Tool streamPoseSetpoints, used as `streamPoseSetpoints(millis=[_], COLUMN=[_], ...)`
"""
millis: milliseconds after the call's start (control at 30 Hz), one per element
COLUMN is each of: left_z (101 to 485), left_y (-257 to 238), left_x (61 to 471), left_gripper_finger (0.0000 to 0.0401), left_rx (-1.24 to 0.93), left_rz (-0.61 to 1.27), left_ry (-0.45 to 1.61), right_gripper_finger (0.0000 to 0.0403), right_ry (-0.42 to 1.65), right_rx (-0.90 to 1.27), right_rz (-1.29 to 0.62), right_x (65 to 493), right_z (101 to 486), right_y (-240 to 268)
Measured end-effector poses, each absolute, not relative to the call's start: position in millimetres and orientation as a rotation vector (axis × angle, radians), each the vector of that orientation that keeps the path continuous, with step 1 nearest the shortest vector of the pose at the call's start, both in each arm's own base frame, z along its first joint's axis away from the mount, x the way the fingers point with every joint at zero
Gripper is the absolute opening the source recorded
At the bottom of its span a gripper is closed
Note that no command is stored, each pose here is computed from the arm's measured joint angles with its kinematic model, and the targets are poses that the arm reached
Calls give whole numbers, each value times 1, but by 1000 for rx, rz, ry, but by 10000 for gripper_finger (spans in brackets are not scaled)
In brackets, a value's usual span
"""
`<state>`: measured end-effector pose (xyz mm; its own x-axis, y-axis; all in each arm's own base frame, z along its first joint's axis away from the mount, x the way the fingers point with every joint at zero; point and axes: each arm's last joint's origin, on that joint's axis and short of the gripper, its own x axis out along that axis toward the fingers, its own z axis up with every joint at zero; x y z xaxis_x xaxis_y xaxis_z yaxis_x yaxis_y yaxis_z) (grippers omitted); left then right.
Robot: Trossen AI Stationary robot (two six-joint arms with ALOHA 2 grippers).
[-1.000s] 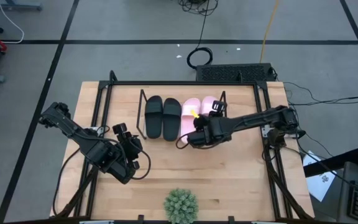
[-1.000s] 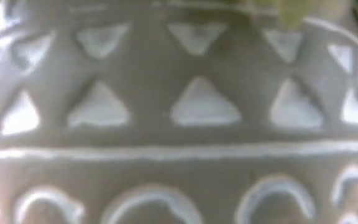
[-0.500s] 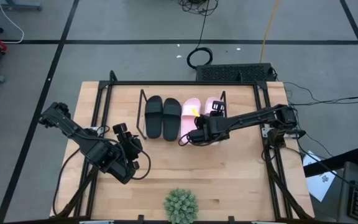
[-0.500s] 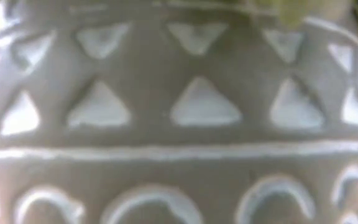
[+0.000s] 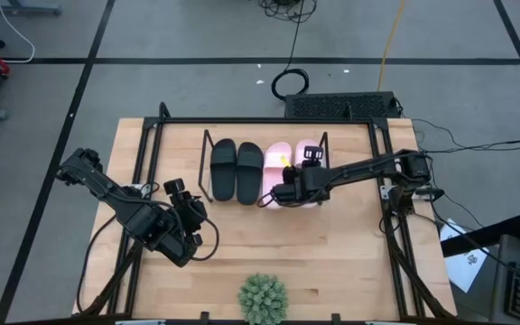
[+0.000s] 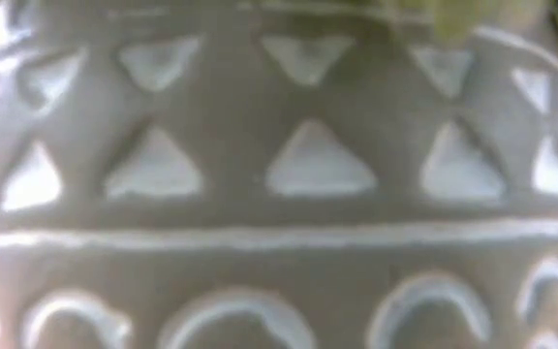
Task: Pick and place slides into the shelf
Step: Put the pink slide on the shelf
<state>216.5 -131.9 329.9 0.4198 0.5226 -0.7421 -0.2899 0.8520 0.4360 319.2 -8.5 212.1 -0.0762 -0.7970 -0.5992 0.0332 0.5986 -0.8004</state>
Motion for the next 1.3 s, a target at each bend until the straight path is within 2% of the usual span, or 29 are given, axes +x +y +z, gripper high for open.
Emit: streamPoseSetpoints(millis=[567, 1300], left_z=[330, 330], left_y=[-132, -132], left_x=[217, 216], left_gripper_finger=[189, 189], left_rx=[257, 265], left_rz=[516, 514], left_ry=[1018, 1022], right_gripper_finger=[3, 92], right_ry=[1474, 1508], right_rx=[-691, -609], right_rz=[-737, -659], right_x=[324, 324], right_z=[196, 193], right_y=[-19, -18])
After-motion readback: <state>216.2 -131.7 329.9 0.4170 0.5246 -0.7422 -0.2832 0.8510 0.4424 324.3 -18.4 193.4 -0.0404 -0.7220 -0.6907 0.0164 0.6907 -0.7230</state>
